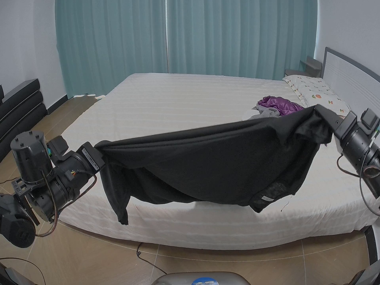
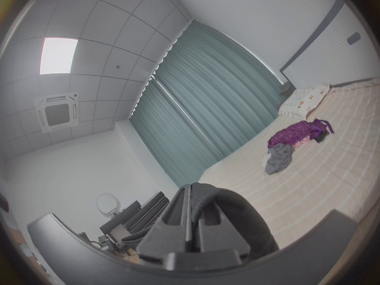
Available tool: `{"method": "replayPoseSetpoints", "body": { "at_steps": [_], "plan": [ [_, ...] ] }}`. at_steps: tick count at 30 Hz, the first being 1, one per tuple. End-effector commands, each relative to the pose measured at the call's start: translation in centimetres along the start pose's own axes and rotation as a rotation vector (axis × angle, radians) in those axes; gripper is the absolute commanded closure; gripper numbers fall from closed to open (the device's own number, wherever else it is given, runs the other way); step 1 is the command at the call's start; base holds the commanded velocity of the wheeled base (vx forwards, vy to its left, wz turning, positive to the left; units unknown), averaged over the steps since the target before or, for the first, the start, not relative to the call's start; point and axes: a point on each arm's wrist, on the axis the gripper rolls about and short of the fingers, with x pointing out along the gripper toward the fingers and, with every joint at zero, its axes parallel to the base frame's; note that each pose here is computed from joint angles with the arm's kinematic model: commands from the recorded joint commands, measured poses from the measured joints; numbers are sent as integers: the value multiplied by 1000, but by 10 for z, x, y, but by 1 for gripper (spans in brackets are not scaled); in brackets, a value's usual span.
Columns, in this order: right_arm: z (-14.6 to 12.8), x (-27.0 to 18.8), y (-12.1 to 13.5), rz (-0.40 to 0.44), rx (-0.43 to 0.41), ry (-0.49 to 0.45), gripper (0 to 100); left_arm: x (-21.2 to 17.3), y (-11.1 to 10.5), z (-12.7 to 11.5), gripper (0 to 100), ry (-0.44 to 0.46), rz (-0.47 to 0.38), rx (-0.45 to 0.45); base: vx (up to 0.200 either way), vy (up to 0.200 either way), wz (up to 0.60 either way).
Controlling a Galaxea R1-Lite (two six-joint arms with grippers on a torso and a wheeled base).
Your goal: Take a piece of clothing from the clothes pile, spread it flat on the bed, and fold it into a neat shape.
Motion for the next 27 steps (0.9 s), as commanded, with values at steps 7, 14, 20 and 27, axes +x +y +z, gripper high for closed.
{"method": "replayPoseSetpoints", "body": {
  "at_steps": [7, 14, 20, 27],
  "plan": [
    [32, 56, 11, -8, -22, -80, 100, 58, -14, 10, 100, -4, 17, 4, 0, 0, 0],
    [14, 107, -13, -65, -91, -54, 100, 89, -9, -1, 100, 41, 53, 8, 200, 0, 0],
    [-4, 141, -27, -83, -92, -29, 100, 109, 2, -10, 100, 70, 97, 11, 200, 0, 0],
    [-29, 172, -47, -110, -93, 8, 100, 138, 23, -22, 100, 96, 156, 11, 200, 0, 0]
  ]
}}
